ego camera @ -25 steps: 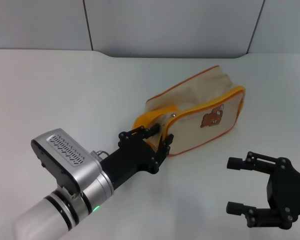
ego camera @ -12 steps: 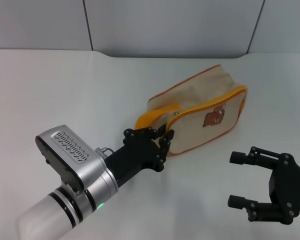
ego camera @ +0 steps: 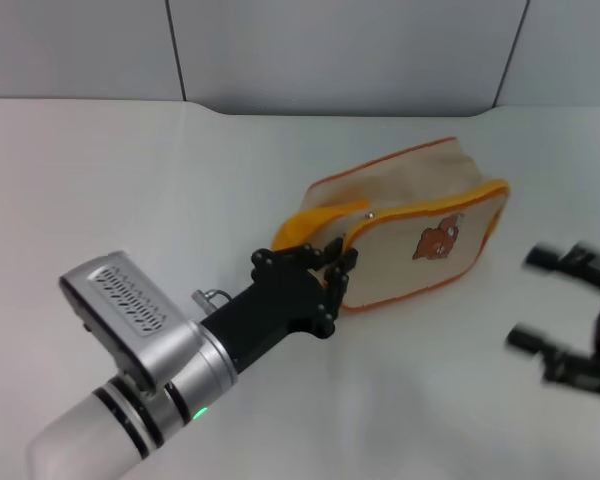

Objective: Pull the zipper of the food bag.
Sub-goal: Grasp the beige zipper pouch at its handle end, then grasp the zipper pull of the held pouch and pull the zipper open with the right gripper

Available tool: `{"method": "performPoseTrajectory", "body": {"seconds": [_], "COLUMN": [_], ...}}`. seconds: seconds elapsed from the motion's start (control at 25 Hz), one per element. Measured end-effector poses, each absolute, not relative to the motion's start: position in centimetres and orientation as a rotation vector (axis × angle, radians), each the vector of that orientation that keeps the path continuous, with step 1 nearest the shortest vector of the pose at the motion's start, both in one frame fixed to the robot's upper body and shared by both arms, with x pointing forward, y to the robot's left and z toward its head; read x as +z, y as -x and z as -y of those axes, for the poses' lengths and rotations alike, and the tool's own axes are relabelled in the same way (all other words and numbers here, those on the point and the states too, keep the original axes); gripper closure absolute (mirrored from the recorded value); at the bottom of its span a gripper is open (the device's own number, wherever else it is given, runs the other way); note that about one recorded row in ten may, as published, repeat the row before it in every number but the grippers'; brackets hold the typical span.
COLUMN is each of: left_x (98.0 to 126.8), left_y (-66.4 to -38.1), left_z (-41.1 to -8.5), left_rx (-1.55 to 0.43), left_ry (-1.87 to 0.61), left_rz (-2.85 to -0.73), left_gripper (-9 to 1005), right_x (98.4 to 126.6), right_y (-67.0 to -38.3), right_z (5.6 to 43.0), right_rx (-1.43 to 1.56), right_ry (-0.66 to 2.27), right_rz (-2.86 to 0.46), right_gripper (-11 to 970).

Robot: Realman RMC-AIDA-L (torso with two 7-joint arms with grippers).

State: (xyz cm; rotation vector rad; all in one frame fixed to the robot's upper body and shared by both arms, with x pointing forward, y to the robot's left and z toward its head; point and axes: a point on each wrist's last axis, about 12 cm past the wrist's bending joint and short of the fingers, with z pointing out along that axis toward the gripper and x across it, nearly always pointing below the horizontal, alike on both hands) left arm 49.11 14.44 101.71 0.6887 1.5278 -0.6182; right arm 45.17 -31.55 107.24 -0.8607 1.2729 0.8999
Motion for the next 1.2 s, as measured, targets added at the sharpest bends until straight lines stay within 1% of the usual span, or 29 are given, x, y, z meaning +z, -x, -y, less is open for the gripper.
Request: {"method": "performPoseTrajectory", "body": {"seconds": [0.12, 0.28, 0.36, 0.44, 0.52, 0.56, 0.76, 0.88, 1.0, 1.2], "left_x": [101.9, 102.5, 103.0, 103.3, 103.6, 103.8, 104.6, 104.6, 104.6, 104.6], "left_y": [-49.3, -49.3, -49.3, -49.4, -49.5, -49.5, -49.5, -49.7, -49.8, -49.8], "left_z": [-14.9, -15.3, -15.6, -16.2, -16.7, -17.0, -18.8, -19.4, -19.8, -20.1], "left_rx": [-0.614, -0.619, -0.622, -0.615, -0.611, -0.609, -0.592, -0.575, -0.565, -0.562], "left_ry": [-0.680, -0.680, -0.678, -0.677, -0.682, -0.693, -0.720, -0.718, -0.724, -0.731], "left_rz": [-1.507, -1.448, -1.397, -1.356, -1.322, -1.293, -1.186, -1.184, -1.187, -1.178], "left_gripper": [885, 884, 884, 884, 884, 884, 888, 890, 890, 891], "right_x": [107.4, 106.8, 106.1, 105.4, 104.7, 104.7, 104.2, 104.6, 105.0, 105.4], "right_y": [-44.8, -44.9, -45.0, -45.3, -45.9, -45.9, -47.9, -49.7, -50.5, -53.0], "right_z": [32.8, 34.1, 34.3, 33.8, 32.5, 32.5, 29.2, 26.6, 25.8, 23.9], "right_rx": [0.785, 0.591, 0.499, 0.427, 0.337, 0.337, 0.260, 0.206, 0.209, 0.222], "right_ry": [0.713, 0.481, 0.393, 0.365, 0.379, 0.379, 0.429, 0.500, 0.530, 0.639], "right_rz": [-1.251, -1.251, -1.257, -1.258, -1.244, -1.244, -1.221, -1.173, -1.151, -1.172], "right_gripper": [148, 149, 149, 149, 149, 149, 148, 148, 148, 148]}}
